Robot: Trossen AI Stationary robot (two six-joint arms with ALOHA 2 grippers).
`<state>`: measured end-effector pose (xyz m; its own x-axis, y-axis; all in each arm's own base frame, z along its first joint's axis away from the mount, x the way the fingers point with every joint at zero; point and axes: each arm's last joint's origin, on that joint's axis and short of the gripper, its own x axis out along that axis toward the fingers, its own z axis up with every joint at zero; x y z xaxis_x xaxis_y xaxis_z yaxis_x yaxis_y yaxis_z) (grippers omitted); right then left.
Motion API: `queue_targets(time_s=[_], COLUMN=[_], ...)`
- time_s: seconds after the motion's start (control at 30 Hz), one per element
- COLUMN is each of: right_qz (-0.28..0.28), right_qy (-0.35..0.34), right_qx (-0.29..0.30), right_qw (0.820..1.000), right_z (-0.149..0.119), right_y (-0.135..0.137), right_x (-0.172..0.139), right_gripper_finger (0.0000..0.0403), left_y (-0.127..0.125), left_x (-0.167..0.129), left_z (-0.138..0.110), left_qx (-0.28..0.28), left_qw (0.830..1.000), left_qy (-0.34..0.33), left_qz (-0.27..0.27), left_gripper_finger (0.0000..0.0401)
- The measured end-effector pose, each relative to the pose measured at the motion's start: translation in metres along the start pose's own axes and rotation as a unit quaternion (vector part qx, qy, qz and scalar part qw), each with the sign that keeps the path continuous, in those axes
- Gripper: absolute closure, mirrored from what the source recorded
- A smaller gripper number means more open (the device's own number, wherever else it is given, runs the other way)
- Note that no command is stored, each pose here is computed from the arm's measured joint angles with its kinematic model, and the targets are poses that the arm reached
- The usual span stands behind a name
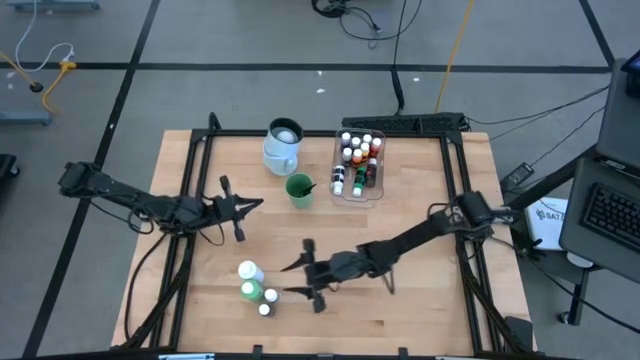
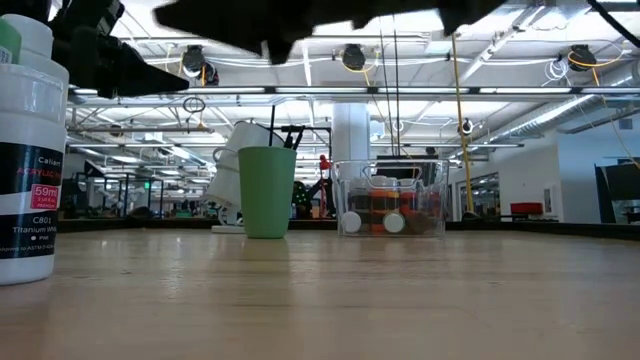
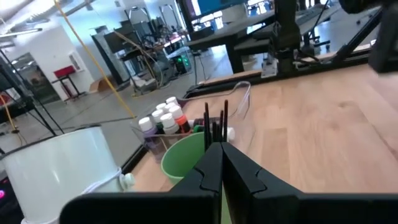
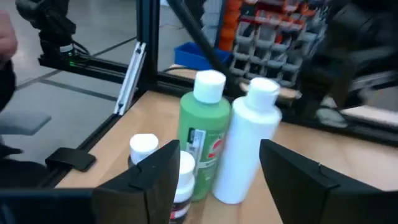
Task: Pick & Place Paint Supplies
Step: Put the black paint bottle into the transparent bin
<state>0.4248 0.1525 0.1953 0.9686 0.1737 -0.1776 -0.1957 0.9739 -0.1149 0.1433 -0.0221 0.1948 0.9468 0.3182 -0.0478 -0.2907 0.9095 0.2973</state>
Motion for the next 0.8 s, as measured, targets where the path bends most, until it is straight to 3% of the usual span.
queue_targets(time_s=[0.27,0.8], right_qz=[0.049,0.060], right_qy=[0.002,-0.035], right_qx=[0.049,0.072], right_qw=[0.998,0.995], right_z=[-0.015,-0.021], right_y=[-0.006,-0.002], right_x=[0.036,0.041], right_gripper_finger=[0.0180,0.0179], left_y=[0.000,0.000], left_x=[0.000,0.000], left_z=[-0.001,-0.001], left_qx=[0.002,0.009], left_qw=[1.000,1.000], left_qy=[0.004,0.003], left_qz=[-0.003,-0.002], left_gripper_finger=[0.0396,0.0396])
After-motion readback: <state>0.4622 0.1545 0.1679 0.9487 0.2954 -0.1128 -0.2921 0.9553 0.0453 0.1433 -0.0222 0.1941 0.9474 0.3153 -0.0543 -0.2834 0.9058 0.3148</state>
